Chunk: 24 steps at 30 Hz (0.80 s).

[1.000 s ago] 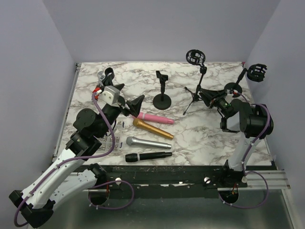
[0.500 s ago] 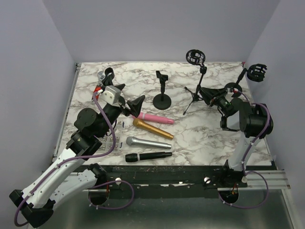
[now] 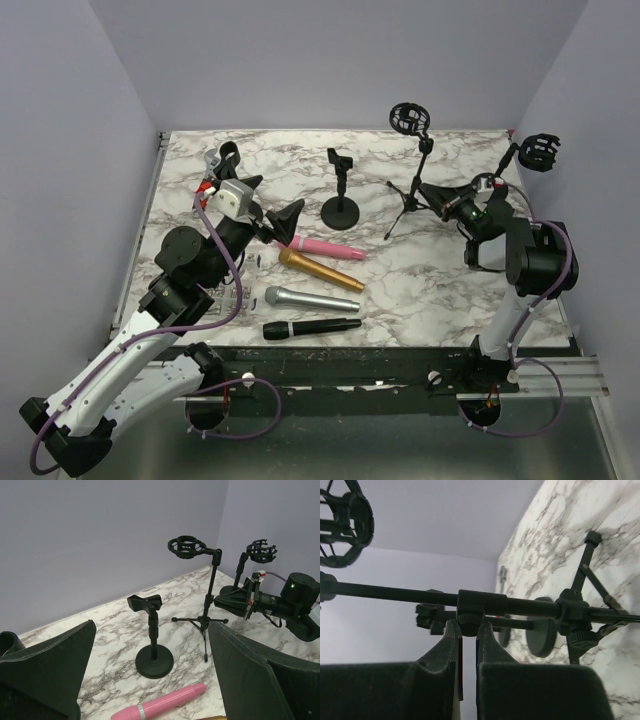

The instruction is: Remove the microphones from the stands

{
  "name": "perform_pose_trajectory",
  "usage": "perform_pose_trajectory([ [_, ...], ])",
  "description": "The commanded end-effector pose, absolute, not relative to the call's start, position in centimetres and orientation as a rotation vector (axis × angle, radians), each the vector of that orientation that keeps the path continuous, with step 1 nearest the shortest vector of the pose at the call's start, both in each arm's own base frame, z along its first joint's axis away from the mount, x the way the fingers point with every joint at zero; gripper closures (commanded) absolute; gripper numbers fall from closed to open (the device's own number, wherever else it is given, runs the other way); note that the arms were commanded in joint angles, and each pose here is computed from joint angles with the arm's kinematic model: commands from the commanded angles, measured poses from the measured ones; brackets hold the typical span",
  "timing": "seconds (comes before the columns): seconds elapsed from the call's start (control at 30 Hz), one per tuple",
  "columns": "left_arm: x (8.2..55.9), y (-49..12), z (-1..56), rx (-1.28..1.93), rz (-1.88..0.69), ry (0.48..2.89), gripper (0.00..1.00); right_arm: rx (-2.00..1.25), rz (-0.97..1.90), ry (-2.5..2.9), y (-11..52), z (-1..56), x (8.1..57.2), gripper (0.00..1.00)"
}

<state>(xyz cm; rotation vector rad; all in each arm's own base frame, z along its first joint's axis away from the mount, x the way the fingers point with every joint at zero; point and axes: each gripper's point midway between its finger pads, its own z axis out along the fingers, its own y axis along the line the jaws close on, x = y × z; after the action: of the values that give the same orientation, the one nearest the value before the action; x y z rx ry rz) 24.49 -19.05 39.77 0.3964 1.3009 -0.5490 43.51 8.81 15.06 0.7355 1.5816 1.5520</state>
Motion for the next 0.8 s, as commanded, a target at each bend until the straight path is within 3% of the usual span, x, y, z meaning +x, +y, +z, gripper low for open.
perform_pose_trajectory([
  [0.0,23.8,-19.3,41.1,0.403,-0.582,1.274,0.01,0.693,1.178,1.818,7.4,9.1,43.7,0.99],
  [0.43,23.9,-19.5,41.0,0.407,-0.590,1.281,0.02,0.302,0.537,1.985,5.9,8.5,44.2,0.99],
  [0.67,23.9,-19.5,40.9,0.406,-0.592,1.283,0.02,0.098,0.148,1.964,6.6,10.6,43.6,0.99],
  [0.77,23.8,-19.5,41.0,0.406,-0.594,1.280,0.01,0.076,0.125,1.915,6.6,12.6,43.4,0.99],
])
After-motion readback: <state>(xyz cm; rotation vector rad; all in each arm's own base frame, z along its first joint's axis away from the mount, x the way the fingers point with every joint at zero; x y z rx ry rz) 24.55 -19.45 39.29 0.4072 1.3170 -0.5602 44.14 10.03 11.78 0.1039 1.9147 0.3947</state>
